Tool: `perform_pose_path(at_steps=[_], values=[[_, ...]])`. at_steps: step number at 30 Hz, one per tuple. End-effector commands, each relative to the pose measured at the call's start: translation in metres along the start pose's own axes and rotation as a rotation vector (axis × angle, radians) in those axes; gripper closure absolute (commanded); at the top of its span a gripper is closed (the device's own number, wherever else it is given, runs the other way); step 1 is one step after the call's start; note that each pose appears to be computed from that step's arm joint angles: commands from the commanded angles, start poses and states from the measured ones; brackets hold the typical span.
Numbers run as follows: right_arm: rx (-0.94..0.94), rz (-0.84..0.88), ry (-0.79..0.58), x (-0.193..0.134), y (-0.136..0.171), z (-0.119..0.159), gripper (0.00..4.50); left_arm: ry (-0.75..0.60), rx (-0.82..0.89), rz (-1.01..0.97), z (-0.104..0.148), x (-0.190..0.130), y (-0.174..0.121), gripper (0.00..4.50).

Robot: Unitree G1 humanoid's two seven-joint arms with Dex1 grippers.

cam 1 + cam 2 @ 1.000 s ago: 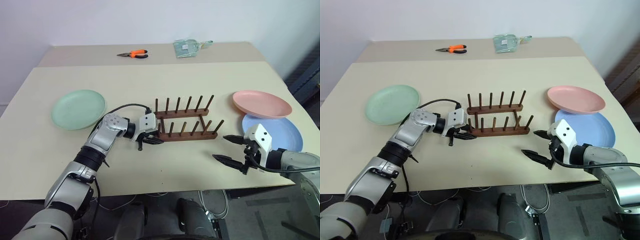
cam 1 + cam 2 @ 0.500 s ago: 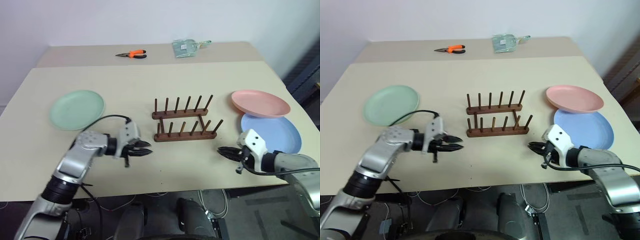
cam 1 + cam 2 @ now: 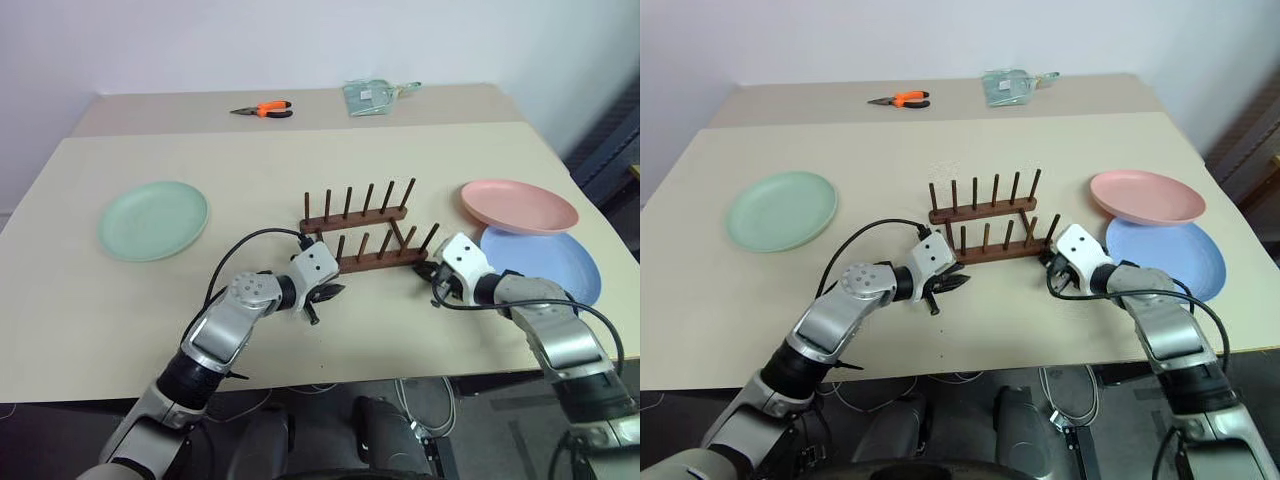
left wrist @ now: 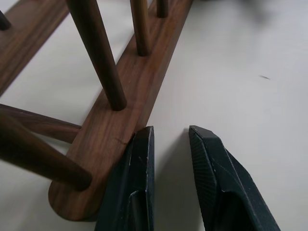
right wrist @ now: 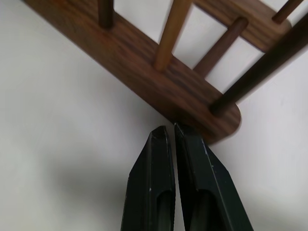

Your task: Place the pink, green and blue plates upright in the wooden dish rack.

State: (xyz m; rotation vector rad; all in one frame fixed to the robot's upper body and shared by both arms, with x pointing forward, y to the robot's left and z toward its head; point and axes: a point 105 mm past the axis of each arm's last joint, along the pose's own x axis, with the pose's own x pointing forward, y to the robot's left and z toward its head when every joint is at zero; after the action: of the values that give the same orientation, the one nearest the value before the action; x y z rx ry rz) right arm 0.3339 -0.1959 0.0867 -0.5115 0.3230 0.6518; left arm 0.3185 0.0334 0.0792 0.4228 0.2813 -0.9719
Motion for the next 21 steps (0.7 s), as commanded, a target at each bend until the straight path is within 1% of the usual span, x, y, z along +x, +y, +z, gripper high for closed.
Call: perform_pose_path(at_steps=[1, 6, 10, 12, 13, 15, 17, 18, 20, 21], values=[[-0.038, -0.004, -0.033, 0.006, -0.003, 0.009, 4.29, 0.041, -0.023, 0.116, -0.014, -0.004, 0.023, 3.36], [-0.054, -0.031, -0.046, 0.016, -0.01, 0.013, 4.29, 0.065, -0.043, 0.178, -0.021, -0.003, 0.039, 3.36], [-0.065, -0.044, -0.059, 0.019, -0.013, 0.017, 4.29, 0.053, -0.045, 0.162, -0.02, -0.001, 0.038, 3.36], [-0.053, -0.045, -0.075, 0.014, -0.018, 0.021, 4.29, 0.049, -0.032, 0.158, -0.019, 0.0, 0.037, 3.36], [-0.042, -0.03, -0.087, 0.008, -0.02, 0.025, 4.06, 0.04, -0.022, 0.159, -0.017, -0.001, 0.037, 3.41], [-0.086, 0.0, -0.104, -0.011, -0.023, 0.036, 3.41, 0.022, -0.026, 0.17, -0.013, -0.003, 0.039, 3.42], [-0.153, -0.021, -0.11, -0.033, -0.033, 0.049, 2.52, -0.037, -0.025, 0.138, -0.003, -0.007, 0.036, 3.42], [-0.188, -0.057, -0.116, -0.045, -0.042, 0.056, 1.93, -0.084, -0.015, 0.107, 0.006, -0.009, 0.031, 3.42], [-0.25, -0.135, -0.092, -0.072, -0.065, 0.066, 0.97, -0.189, -0.004, 0.01, 0.026, -0.017, 0.015, 3.42], [-0.283, -0.154, -0.066, -0.082, -0.072, 0.066, 0.54, -0.229, 0.006, -0.034, 0.034, -0.02, 0.007, 3.42]])
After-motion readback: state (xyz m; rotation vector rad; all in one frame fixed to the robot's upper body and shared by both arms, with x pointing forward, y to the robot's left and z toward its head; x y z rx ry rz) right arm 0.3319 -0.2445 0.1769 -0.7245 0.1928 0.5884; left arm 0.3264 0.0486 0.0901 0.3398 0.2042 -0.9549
